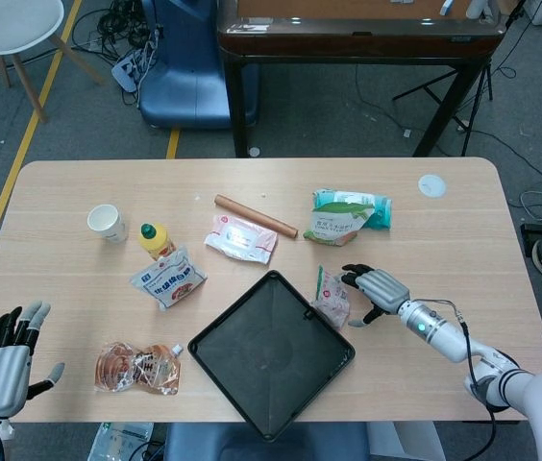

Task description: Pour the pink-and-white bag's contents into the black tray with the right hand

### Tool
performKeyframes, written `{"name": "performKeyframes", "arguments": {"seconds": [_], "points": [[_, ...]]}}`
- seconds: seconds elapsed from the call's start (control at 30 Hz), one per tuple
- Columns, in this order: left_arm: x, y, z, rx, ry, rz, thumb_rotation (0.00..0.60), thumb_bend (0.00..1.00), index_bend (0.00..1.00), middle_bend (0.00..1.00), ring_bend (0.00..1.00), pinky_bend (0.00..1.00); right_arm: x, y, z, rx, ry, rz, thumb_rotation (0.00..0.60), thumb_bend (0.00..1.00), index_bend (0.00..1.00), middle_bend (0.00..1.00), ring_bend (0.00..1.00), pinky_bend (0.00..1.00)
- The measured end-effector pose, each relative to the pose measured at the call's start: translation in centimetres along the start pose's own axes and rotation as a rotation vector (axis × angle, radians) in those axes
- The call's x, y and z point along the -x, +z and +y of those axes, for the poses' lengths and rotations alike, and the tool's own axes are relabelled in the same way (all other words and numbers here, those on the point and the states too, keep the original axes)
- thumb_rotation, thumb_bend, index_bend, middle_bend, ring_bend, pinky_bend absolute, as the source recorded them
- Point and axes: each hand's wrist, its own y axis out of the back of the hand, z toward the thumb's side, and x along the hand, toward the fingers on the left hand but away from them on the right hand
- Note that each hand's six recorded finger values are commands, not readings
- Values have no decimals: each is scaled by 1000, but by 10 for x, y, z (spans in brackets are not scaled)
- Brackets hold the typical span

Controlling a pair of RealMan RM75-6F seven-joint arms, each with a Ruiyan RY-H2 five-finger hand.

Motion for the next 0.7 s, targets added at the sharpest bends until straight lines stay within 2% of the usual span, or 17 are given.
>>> {"name": "performKeyframes", "arguments": {"seconds": [0.23,0.7], "points": [[-1,1,-1,1,0,-2,600,204,99,99,14,42,2,-4,-1,-7,-29,-36,600,10,211,235,87,100],[1,-4,-3,8,-6,4,600,204,99,99,14,43,3,10,-6,-11,-38,-94,600,0,178,235,87,95]]}}
